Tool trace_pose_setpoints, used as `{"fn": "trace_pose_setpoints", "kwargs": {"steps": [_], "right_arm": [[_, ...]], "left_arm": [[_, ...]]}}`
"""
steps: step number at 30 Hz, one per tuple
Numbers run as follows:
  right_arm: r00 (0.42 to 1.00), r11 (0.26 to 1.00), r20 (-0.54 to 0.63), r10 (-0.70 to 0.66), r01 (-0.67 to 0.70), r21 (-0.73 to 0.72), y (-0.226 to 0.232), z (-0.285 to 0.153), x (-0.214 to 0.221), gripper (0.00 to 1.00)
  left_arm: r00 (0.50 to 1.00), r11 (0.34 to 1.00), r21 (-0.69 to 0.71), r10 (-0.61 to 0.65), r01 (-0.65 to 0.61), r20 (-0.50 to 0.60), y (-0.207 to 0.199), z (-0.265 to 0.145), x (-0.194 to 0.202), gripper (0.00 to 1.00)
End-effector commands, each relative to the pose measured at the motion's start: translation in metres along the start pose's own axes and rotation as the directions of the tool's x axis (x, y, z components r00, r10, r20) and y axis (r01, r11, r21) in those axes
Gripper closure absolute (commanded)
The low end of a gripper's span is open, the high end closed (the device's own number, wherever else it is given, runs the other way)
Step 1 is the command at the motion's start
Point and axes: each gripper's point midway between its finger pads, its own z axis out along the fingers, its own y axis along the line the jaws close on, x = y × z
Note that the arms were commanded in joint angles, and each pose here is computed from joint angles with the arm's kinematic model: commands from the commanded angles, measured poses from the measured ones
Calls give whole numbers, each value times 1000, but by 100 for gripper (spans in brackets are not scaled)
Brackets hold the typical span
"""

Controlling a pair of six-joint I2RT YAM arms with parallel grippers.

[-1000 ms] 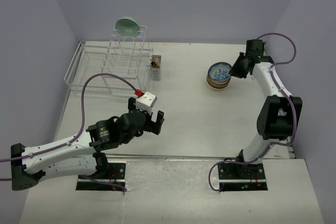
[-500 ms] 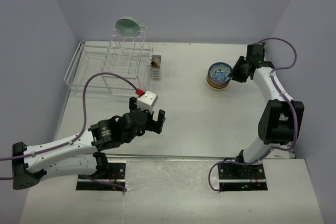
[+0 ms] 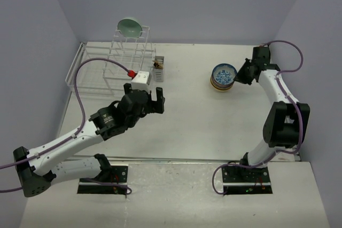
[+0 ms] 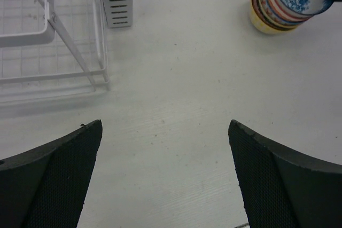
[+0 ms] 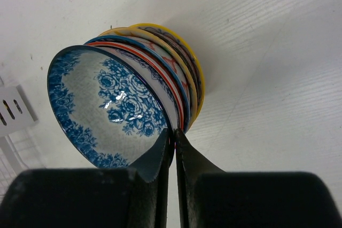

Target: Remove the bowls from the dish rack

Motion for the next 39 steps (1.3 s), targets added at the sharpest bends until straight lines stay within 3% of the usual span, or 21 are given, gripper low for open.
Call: {"fn": "trace_pose_setpoints", "kwargs": {"steps": [1,4,6,7,9,14,18,21,27,32,36,39], "right_arm": [[999,999,35,-1,2,-46,9,-6,-12,95],[1000,999,19,1,0,-52,9,-3,-10,94],[1000,998,27,1,0,-62,12,-7,-11,86],[999,998,35,0,2,-68,14,-10,-14,74],[999,997,42,-2,5,-72,17,-18,-16,68],[990,990,142,-11,31,-138,38,-71,-36,60],[979,972,203,-33,78,-220,56,-120,-41,55],[972,935,231,-51,128,-332,73,-156,-30,52],[964,854,247,-94,206,-479,87,-201,4,49],[960,818,255,-113,236,-525,88,-217,20,48],[960,760,248,-126,254,-598,96,-238,36,48],[948,727,291,-126,288,-623,100,-262,42,48]], "left_arm": [[995,997,23,-77,76,70,-10,-5,-38,0],[992,996,34,-84,81,96,-17,-7,-57,0],[987,995,25,-99,97,126,-17,-9,-72,0],[984,994,19,-108,106,138,-17,-9,-78,0],[972,988,-7,-148,152,185,-11,-10,-99,0],[914,953,25,-298,303,275,4,-8,-159,0],[828,891,146,-454,430,331,24,1,-223,0],[776,830,175,-557,529,296,44,30,-242,0],[591,659,246,-749,711,300,89,72,-271,0],[498,581,245,-804,776,325,109,112,-284,0],[425,539,212,-805,815,413,133,139,-286,0],[397,518,185,-801,835,448,150,162,-279,0]]}}
